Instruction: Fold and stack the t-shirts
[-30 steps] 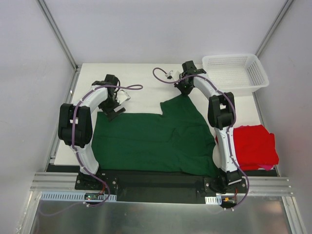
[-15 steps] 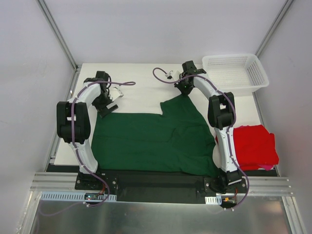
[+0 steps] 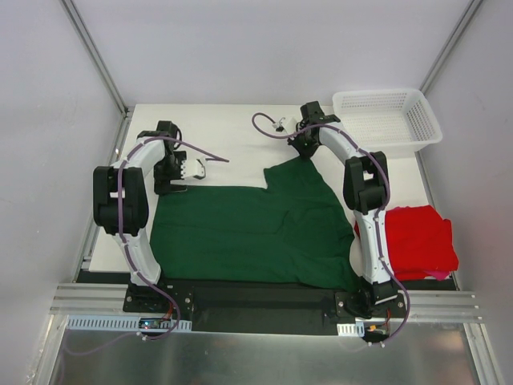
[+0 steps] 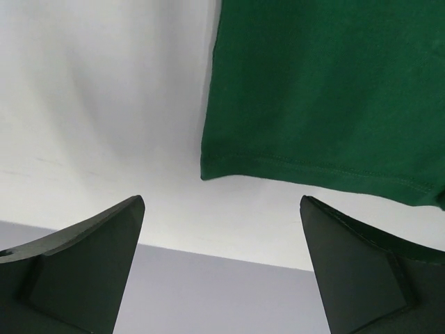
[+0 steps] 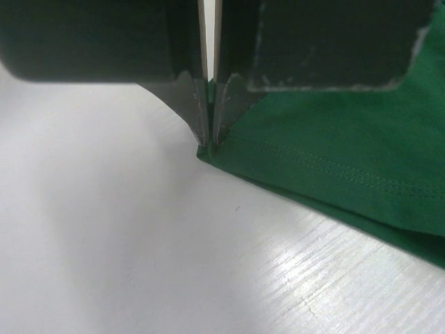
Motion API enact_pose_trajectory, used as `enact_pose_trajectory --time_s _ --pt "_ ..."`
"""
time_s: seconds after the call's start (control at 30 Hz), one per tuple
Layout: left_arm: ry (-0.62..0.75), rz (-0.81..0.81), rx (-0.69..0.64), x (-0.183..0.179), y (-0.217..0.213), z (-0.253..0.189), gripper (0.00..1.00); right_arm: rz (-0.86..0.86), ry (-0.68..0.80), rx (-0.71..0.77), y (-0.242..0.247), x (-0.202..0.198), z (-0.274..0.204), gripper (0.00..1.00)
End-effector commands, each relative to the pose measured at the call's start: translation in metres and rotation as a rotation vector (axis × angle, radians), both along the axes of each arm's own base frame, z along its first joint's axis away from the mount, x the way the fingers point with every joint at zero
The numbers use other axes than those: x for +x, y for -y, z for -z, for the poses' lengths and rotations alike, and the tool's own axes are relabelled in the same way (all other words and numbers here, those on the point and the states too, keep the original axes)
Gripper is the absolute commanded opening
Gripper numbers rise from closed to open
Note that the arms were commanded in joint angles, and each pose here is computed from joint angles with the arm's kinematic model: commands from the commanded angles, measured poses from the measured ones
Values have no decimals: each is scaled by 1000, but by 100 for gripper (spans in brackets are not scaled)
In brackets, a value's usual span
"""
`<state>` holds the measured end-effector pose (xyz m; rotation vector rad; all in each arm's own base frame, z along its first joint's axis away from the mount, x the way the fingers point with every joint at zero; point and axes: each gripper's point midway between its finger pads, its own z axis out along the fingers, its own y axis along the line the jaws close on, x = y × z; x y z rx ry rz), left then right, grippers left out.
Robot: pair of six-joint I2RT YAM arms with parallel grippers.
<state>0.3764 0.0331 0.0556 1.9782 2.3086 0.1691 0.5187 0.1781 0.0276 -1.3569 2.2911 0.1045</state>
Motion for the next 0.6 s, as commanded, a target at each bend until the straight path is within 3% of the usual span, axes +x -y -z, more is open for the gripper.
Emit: enact_pose_trajectory --time_s 0.0,0.33,0.57 --pt "-48 182 -50 4 10 11 96 23 13 5 8 -7 -27 1" --pt "-59 292 -45 25 4 26 93 38 25 17 6 -5 -37 1" --pt "-57 286 -31 35 -8 28 82 38 27 20 4 0 -38 1"
